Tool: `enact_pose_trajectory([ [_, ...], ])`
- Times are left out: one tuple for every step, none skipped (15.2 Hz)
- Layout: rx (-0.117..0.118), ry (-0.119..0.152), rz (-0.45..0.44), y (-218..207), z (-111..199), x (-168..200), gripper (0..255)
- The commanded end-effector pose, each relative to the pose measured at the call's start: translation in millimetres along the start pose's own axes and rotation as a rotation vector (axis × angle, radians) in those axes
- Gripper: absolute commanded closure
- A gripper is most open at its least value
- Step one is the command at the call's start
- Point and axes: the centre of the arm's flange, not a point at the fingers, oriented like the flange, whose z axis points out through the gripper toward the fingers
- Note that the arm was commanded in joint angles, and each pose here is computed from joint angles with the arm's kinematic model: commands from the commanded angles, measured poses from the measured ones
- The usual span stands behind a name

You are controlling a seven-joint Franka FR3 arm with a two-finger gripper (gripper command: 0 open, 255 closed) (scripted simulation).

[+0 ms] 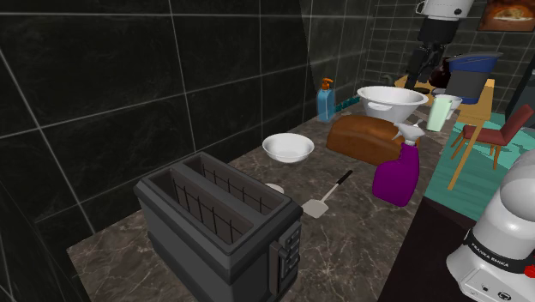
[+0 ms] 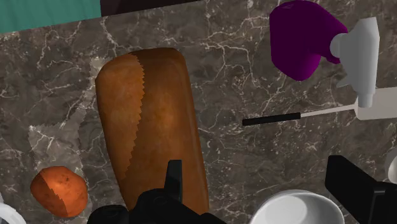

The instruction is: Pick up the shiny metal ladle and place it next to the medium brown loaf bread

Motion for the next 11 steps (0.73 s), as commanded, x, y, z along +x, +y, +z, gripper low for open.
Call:
enact_pose_trajectory([
  [0.0, 0.0, 0.0, 0.0, 0.0, 0.0, 0],
  [0.004, -0.003, -0.003, -7.9, 7.0, 7.8, 0],
  [0.007, -0.006, -0.007, -15.9, 14.0, 15.5, 0],
  [0.011, -0.009, -0.01, -24.0, 21.0, 23.2, 0],
  [0.014, -0.013, -0.013, -32.1, 28.0, 30.8, 0],
  [0.018, -0.016, -0.017, -40.2, 35.0, 38.3, 0],
  [0.021, -0.019, -0.02, -48.4, 42.0, 45.9, 0],
  [0.025, -0.022, -0.023, -56.7, 48.9, 53.3, 0],
  [0.029, -0.025, -0.027, -65.0, 55.9, 60.8, 0],
  [0.032, -0.028, -0.03, -73.3, 62.9, 68.1, 0],
  [0.036, -0.031, -0.033, -81.7, 69.8, 75.5, 0],
])
